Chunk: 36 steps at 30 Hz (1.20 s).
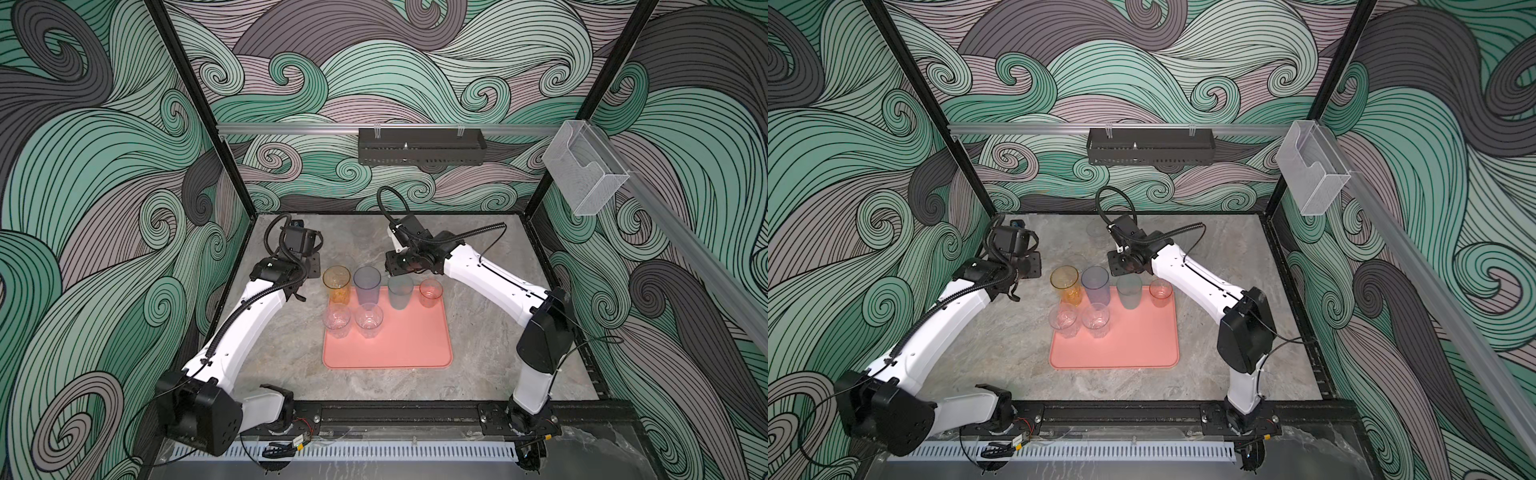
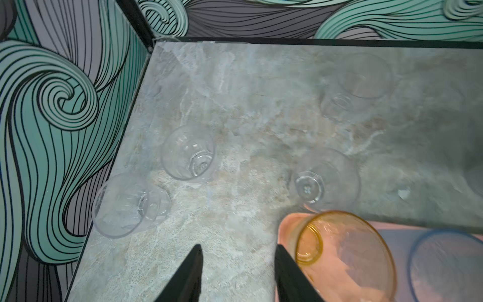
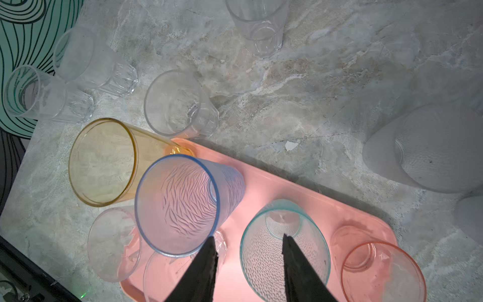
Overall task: Place the glasses into the tray
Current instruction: Pick up the glass from the top-left of the table.
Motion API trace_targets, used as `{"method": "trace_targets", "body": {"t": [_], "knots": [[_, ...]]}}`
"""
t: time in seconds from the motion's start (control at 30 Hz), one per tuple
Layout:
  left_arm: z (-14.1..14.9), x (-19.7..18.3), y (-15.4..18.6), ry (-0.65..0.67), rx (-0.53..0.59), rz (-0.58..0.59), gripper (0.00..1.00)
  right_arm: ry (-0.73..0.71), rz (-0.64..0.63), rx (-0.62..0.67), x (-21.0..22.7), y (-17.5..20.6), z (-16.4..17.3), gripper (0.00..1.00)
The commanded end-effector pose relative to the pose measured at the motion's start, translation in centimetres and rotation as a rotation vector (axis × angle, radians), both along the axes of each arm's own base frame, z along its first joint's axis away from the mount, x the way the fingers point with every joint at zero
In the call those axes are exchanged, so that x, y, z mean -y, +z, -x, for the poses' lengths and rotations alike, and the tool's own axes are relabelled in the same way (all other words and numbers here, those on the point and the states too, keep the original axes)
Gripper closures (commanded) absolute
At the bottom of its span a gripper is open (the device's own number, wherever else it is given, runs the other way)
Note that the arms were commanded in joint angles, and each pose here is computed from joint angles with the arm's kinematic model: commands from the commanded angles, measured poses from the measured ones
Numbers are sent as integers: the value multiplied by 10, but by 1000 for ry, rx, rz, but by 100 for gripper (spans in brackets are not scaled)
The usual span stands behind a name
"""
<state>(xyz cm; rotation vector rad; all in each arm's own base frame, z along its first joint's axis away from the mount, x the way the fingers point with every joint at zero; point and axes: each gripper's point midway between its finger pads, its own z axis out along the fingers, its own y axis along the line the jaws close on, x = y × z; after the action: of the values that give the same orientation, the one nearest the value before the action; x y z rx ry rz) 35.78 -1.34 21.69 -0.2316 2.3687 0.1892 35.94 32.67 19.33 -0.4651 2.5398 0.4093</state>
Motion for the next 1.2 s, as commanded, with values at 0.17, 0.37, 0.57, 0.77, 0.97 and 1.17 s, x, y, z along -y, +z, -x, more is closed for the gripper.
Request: {"method": "trace_targets", "body": {"t": [0.17, 0.37, 0.57, 0.77, 0.97, 1.17], "knots": [[-57, -40, -43, 128, -91, 171, 54, 13, -15, 4, 3, 11, 1, 57], [-77, -53, -77, 136, -276, 149, 58, 16, -20, -10, 8, 9, 9, 57], [-93, -59, -94, 125, -314, 119, 60, 19, -11, -15, 12, 5, 13, 57], [-97, -59, -115, 111, -367, 120, 64, 18, -9, -11, 14, 7, 15, 57], [-103, -58, -125, 99, -382, 125, 70, 18, -5, -14, 16, 5, 17, 57], [-102, -55, -133, 93, -403, 141, 81, 16, 2, -14, 18, 4, 18, 57]]}}
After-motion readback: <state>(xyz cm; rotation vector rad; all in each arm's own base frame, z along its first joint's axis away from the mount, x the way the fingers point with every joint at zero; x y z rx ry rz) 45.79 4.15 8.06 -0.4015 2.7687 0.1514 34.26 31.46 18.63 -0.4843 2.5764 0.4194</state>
